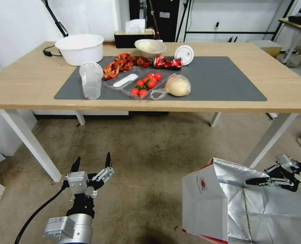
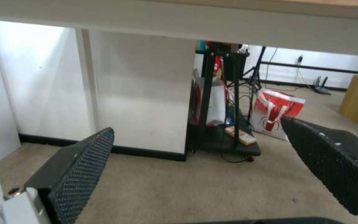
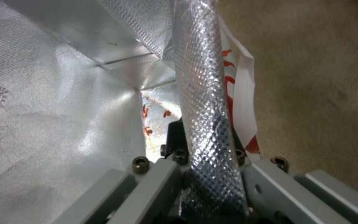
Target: Pick up the food delivery bag from the floor and place it on the table.
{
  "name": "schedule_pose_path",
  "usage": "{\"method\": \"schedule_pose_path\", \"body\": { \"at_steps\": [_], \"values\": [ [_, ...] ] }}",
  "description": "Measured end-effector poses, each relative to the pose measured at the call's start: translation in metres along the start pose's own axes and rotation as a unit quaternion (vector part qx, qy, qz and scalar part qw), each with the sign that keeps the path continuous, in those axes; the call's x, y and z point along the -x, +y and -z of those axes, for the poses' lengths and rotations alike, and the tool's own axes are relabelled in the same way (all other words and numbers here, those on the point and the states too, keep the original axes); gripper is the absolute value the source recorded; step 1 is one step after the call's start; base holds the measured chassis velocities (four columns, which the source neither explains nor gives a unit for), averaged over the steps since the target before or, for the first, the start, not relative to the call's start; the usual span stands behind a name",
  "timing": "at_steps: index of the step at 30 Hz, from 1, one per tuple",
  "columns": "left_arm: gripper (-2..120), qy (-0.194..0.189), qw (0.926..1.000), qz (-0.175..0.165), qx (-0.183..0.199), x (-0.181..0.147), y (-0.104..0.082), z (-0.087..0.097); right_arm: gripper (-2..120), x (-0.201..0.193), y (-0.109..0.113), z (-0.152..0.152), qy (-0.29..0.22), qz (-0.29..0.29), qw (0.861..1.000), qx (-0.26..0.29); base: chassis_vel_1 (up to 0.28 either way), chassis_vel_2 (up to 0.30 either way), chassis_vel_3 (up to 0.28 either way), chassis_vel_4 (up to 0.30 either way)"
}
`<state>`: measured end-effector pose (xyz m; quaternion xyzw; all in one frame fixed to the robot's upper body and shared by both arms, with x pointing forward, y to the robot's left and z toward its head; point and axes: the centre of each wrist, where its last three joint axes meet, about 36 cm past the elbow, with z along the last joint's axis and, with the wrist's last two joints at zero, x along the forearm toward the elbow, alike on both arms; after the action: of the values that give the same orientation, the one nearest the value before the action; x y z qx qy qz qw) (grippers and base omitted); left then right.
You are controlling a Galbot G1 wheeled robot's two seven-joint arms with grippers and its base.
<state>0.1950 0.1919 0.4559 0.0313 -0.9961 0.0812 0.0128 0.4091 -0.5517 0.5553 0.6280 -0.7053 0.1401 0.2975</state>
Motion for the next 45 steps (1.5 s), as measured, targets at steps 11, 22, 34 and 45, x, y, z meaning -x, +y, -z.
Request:
{"method": "schedule_pose_path", "body": {
  "at_steps": [11,22,34,45],
  "values": [
    [100,-0.002,1.0000,0.000,-0.001,-0.0004,-0.0005,0.0020,0,-0.0014,-0.0001,0.0014,-0.001,-0.001,1.000,-0.001,0.000,0.000,0.000,0.000],
    [100,-0.002,1.0000,0.000,-0.001,-0.0021,-0.0009,0.0039,0,-0.0019,0.0002,0.0023,-0.002,-0.001,1.000,-0.002,0.000,0.000,0.000,0.000],
    [100,-0.002,1.0000,0.001,-0.001,-0.0031,-0.0013,0.0046,0,-0.0030,0.0001,0.0034,-0.003,-0.002,1.000,-0.003,0.000,0.000,0.000,0.000],
    [100,-0.004,1.0000,0.001,-0.001,-0.0029,-0.0020,0.0046,0,-0.0048,-0.0003,0.0020,-0.002,-0.003,1.000,0.000,0.000,0.000,0.000,0.000]
  ]
}}
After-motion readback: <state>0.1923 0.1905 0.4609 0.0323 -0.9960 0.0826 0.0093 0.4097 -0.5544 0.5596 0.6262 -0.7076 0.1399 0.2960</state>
